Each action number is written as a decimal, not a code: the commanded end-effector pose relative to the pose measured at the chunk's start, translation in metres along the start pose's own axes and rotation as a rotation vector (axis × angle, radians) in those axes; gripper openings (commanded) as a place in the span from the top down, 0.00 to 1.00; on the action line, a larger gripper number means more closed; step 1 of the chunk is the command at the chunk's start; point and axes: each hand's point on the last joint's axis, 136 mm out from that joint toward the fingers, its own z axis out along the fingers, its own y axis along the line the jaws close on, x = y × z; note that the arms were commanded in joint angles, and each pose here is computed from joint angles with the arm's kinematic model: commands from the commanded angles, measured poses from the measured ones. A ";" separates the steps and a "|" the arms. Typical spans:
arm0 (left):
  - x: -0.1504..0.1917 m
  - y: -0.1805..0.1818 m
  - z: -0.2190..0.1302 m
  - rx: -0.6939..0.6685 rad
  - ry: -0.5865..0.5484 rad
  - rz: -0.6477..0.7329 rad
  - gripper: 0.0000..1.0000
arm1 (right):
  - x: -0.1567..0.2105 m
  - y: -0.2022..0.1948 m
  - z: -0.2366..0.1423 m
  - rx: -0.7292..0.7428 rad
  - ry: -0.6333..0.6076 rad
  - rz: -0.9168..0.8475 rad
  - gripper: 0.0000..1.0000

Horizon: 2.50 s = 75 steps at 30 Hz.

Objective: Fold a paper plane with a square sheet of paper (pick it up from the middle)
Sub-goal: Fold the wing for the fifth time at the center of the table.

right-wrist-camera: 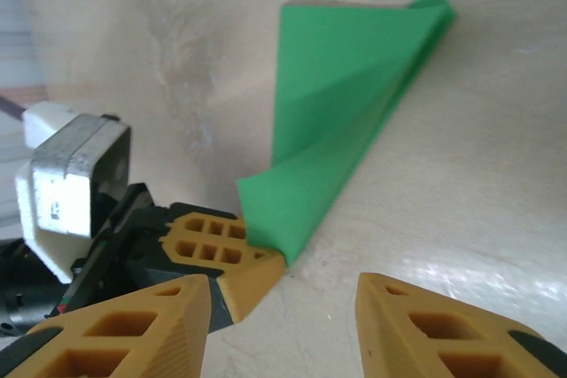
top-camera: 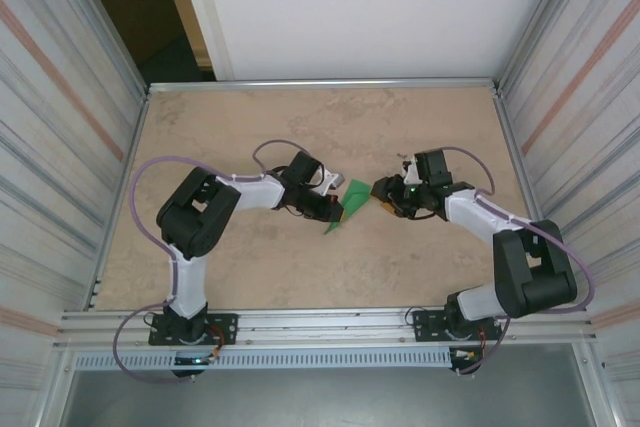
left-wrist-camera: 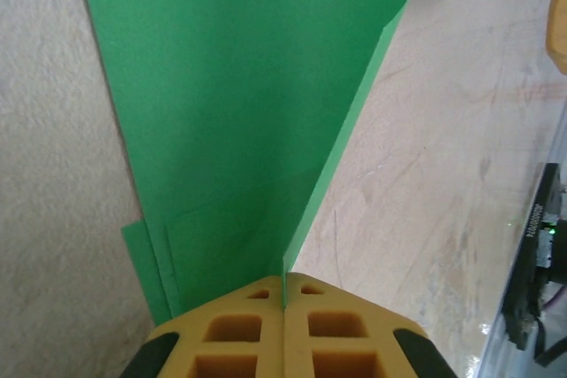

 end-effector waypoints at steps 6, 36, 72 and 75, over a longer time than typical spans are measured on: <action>0.000 0.010 0.004 0.049 -0.017 -0.165 1.00 | 0.006 0.024 0.029 -0.113 0.082 -0.135 0.68; 0.016 0.037 0.007 0.058 -0.034 -0.316 0.93 | 0.009 0.020 0.096 -0.144 0.250 -0.186 0.79; 0.023 0.057 0.007 0.054 -0.039 -0.415 1.00 | 0.029 0.017 0.074 -0.151 0.224 -0.202 0.82; 0.023 0.058 0.007 0.053 -0.042 -0.422 1.00 | 0.026 0.020 0.079 -0.165 0.230 -0.201 0.82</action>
